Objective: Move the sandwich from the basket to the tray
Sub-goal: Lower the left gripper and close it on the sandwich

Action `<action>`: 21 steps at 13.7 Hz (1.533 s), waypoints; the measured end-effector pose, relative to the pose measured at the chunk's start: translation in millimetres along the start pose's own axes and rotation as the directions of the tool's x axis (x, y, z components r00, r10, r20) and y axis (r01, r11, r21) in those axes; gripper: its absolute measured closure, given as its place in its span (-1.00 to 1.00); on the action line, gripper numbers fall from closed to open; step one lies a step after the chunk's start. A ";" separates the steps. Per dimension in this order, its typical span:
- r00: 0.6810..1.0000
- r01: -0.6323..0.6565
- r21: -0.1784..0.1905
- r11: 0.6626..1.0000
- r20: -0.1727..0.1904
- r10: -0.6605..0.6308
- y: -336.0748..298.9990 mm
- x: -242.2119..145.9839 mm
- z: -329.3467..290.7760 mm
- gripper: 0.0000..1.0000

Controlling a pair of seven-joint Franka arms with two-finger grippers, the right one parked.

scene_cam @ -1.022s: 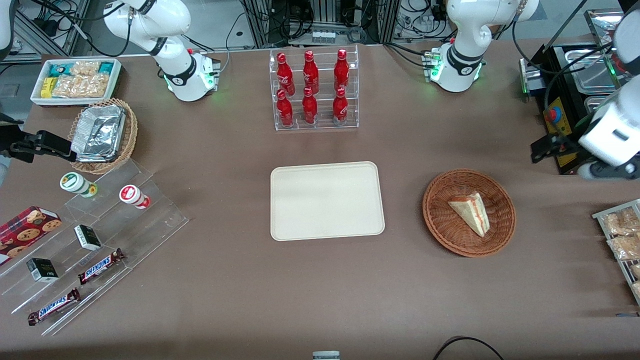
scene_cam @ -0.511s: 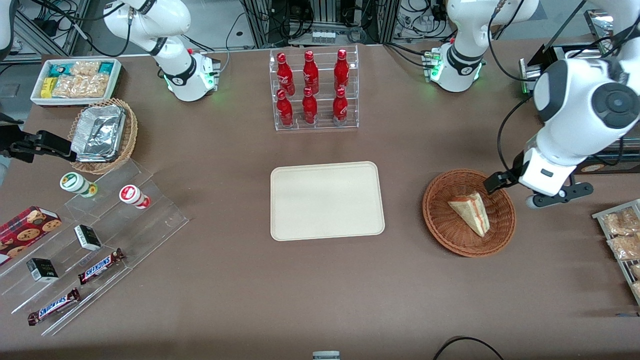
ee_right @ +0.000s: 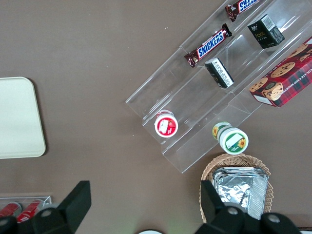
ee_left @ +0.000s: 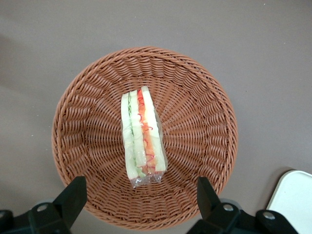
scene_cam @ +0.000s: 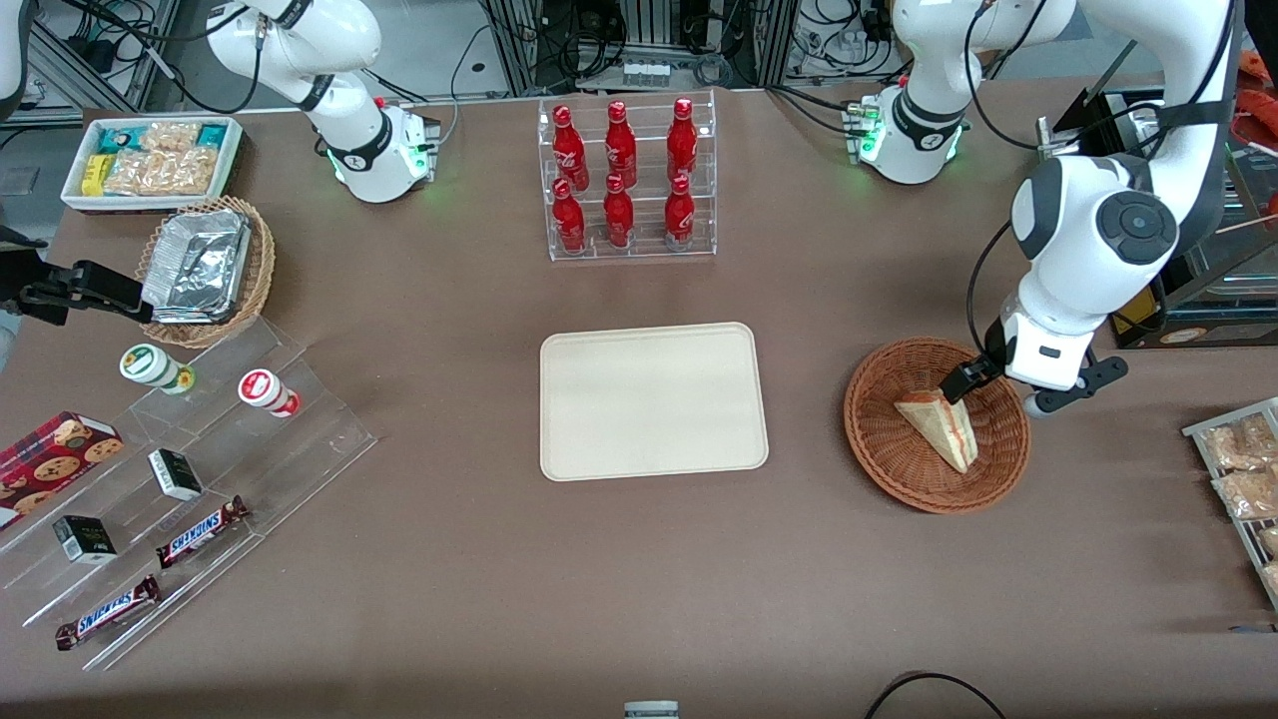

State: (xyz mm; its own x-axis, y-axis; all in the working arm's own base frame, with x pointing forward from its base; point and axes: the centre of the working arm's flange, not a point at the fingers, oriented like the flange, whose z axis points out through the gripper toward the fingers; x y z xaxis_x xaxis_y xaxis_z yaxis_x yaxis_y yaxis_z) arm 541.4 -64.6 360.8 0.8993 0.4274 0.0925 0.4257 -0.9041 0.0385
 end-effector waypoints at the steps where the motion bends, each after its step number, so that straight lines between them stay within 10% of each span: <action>1: 1.000 0.003 -0.002 1.000 -0.001 -0.003 -0.4 -1.1 7.6 -1.00; 18: 0.999 0.042 -0.001 0.999 0.030 -0.042 -8.9 -15.1 106.8 -0.99; 21: 0.998 0.057 0.001 0.998 0.036 -0.057 -9.3 -16.3 117.9 -0.71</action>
State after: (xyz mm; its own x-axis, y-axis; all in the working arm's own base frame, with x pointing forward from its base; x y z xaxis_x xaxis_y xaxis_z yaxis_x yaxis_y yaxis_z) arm 534.6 -62.6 241.6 0.8765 0.4783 0.0548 0.4765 -0.8781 0.0431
